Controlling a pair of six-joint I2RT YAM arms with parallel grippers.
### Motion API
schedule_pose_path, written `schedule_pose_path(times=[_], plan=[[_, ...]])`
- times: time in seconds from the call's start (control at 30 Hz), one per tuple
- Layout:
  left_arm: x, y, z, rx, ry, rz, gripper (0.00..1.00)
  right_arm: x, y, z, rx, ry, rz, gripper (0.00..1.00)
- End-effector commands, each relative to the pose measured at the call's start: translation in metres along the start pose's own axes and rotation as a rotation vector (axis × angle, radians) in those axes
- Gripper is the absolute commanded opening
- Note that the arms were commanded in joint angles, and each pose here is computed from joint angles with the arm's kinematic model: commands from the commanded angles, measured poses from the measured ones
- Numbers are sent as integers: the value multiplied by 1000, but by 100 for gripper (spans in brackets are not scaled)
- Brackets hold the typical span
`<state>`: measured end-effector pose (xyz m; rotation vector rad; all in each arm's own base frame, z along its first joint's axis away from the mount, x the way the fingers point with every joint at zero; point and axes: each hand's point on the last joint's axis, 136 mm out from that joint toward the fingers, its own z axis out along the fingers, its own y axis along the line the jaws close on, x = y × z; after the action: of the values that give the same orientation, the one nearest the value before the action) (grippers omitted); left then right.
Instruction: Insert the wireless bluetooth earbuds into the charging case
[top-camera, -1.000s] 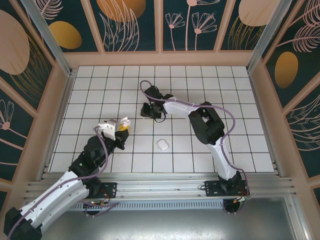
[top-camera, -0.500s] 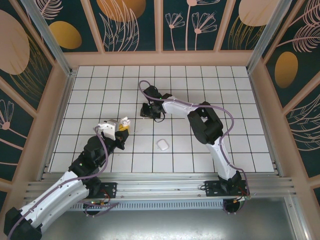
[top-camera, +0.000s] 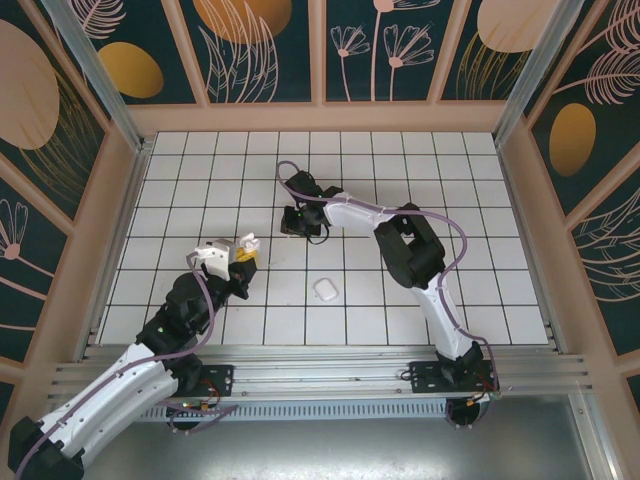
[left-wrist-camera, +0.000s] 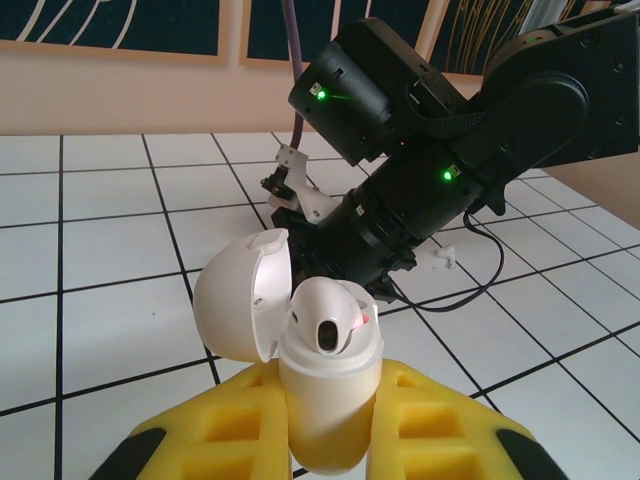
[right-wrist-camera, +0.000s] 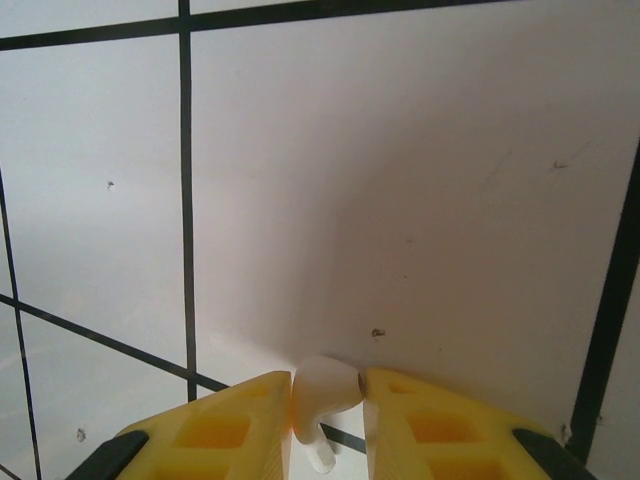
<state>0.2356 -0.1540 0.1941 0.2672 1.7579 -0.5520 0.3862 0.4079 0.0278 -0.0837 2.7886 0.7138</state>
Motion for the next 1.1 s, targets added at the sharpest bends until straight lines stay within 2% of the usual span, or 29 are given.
schedule_pose_path(times=[0.0, 0.3, 0.5, 0.73, 1.07], plan=[[-19, -2, -2, -1, -56, -12, 0, -18, 19, -28, -23, -88, -46, 25], [-19, -7, 1, 24, -46, -11, 0, -27, 20, -57, -14, -165, -53, 24], [-26, -25, 3, 117, -50, 24, 0, -33, 22, -83, -20, -236, -50, 23], [-34, -55, 12, 270, -35, 13, 0, -45, 24, -144, -31, -407, -50, 21], [-50, -76, 37, 355, -37, -28, 0, -43, 22, -245, -81, -637, -82, 21]])
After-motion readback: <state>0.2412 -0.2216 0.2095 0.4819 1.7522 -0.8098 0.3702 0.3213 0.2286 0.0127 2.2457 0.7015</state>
